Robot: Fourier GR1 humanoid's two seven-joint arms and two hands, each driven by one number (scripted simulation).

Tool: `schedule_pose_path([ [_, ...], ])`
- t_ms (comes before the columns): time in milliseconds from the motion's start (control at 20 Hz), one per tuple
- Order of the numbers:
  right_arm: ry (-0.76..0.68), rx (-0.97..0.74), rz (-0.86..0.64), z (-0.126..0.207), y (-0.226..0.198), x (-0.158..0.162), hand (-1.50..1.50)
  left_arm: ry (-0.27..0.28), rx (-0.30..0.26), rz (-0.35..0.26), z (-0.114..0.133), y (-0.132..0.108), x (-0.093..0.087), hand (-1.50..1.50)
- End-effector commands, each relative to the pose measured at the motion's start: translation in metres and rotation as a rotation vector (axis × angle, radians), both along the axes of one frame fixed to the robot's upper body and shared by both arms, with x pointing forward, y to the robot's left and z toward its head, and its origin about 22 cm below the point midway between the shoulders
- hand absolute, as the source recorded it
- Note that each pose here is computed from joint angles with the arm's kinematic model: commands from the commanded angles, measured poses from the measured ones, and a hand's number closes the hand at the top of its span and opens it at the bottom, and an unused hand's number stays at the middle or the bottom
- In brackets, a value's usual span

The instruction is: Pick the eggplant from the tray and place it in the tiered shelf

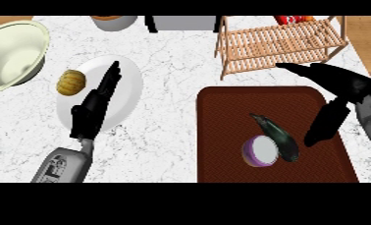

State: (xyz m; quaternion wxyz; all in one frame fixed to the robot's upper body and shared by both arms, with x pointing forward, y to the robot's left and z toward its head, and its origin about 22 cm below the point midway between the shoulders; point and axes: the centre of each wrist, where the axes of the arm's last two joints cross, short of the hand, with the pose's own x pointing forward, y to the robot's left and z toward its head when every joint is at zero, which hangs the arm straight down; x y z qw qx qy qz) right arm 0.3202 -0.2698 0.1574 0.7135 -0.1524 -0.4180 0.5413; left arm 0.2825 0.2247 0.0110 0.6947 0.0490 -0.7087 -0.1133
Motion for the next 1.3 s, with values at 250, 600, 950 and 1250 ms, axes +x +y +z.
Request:
schedule_pose_path([
  [250, -0.034, -0.026, -0.022, 0.006, 0.028, -0.021, -1.50, 0.001, 0.006, 0.002, 0.003, 0.009, -0.003, 0.00],
  [600, -0.007, -0.029, -0.035, -0.031, 0.019, -0.019, -1.50, 0.016, 0.006, 0.005, 0.005, -0.005, -0.008, 0.00],
  [950, 0.012, -0.080, -0.038, -0.037, 0.018, -0.028, -1.50, 0.013, 0.008, 0.002, 0.006, 0.002, 0.013, 0.00],
  [1250, 0.022, -0.094, -0.045, -0.048, 0.024, -0.011, -1.50, 0.016, 0.006, -0.013, 0.003, -0.009, 0.000, 0.00],
])
